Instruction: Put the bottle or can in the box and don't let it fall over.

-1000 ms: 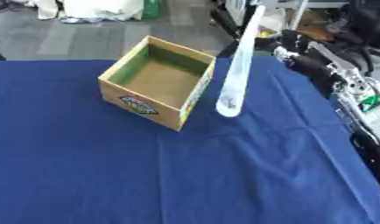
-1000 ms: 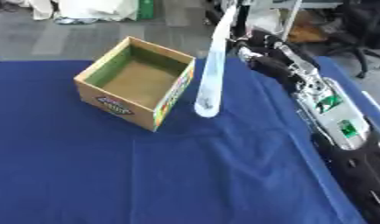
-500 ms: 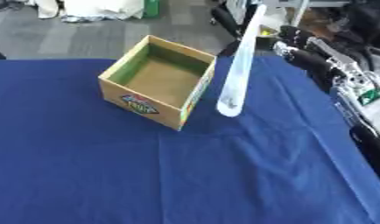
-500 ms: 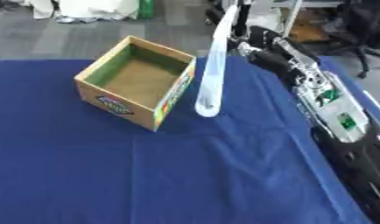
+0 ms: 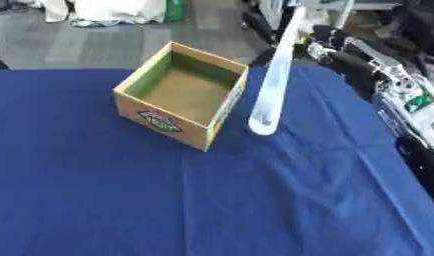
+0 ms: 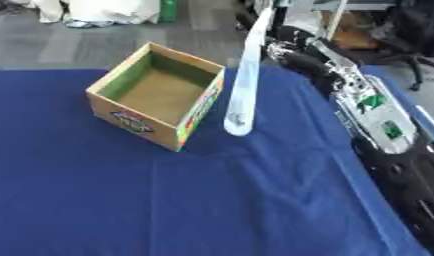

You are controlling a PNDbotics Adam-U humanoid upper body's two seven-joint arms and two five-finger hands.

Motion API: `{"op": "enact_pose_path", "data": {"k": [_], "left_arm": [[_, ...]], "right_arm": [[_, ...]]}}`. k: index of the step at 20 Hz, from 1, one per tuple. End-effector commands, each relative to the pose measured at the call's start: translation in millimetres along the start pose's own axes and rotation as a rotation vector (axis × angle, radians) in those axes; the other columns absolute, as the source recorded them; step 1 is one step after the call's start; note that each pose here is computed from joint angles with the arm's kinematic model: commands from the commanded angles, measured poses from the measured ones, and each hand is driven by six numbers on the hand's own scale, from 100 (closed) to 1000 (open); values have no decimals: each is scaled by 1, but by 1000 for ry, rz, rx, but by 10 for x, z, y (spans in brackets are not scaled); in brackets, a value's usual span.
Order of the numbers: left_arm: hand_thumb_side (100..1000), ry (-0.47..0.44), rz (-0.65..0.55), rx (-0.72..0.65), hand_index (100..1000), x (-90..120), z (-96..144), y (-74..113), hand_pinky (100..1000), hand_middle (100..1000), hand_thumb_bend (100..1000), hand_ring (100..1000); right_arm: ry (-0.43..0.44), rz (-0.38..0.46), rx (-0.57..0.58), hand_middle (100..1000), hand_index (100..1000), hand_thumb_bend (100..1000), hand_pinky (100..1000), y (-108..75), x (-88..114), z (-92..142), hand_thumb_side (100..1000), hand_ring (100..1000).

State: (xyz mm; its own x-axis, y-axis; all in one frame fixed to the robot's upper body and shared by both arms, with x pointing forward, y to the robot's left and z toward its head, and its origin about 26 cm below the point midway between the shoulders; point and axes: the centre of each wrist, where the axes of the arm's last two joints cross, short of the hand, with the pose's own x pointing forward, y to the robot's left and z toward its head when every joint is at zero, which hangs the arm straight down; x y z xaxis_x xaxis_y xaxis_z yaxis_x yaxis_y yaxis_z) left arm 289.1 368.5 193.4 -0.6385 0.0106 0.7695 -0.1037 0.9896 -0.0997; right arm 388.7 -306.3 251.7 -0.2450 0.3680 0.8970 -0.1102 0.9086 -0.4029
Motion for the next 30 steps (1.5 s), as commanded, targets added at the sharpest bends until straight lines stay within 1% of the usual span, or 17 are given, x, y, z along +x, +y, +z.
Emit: {"op": "enact_pose_path", "data": {"k": [1, 9, 17, 30], "left_arm": [[622, -31, -11, -23, 780, 91, -70, -8, 915, 1000, 433, 1000], [623, -31, -8, -27, 780, 86, -73, -15, 916, 1000, 432, 1000], [623, -33, -5, -29, 780, 86, -79, -21, 916, 1000, 432, 1000], [624, -44, 4, -32, 780, 91, -97, -36, 916, 1000, 431, 1000]], "right_arm": [[-17, 26, -12, 1000, 1000, 100, 1000, -133, 85, -19, 449, 1000], [-1, 17, 3, 1000, 1000, 100, 1000, -151, 32, -81, 446, 1000], [-11, 20, 2, 1000, 1000, 100, 1000, -176, 58, -106, 448, 1000], [-30, 19, 10, 1000, 1000, 100, 1000, -193, 158, -170, 458, 1000]]}}
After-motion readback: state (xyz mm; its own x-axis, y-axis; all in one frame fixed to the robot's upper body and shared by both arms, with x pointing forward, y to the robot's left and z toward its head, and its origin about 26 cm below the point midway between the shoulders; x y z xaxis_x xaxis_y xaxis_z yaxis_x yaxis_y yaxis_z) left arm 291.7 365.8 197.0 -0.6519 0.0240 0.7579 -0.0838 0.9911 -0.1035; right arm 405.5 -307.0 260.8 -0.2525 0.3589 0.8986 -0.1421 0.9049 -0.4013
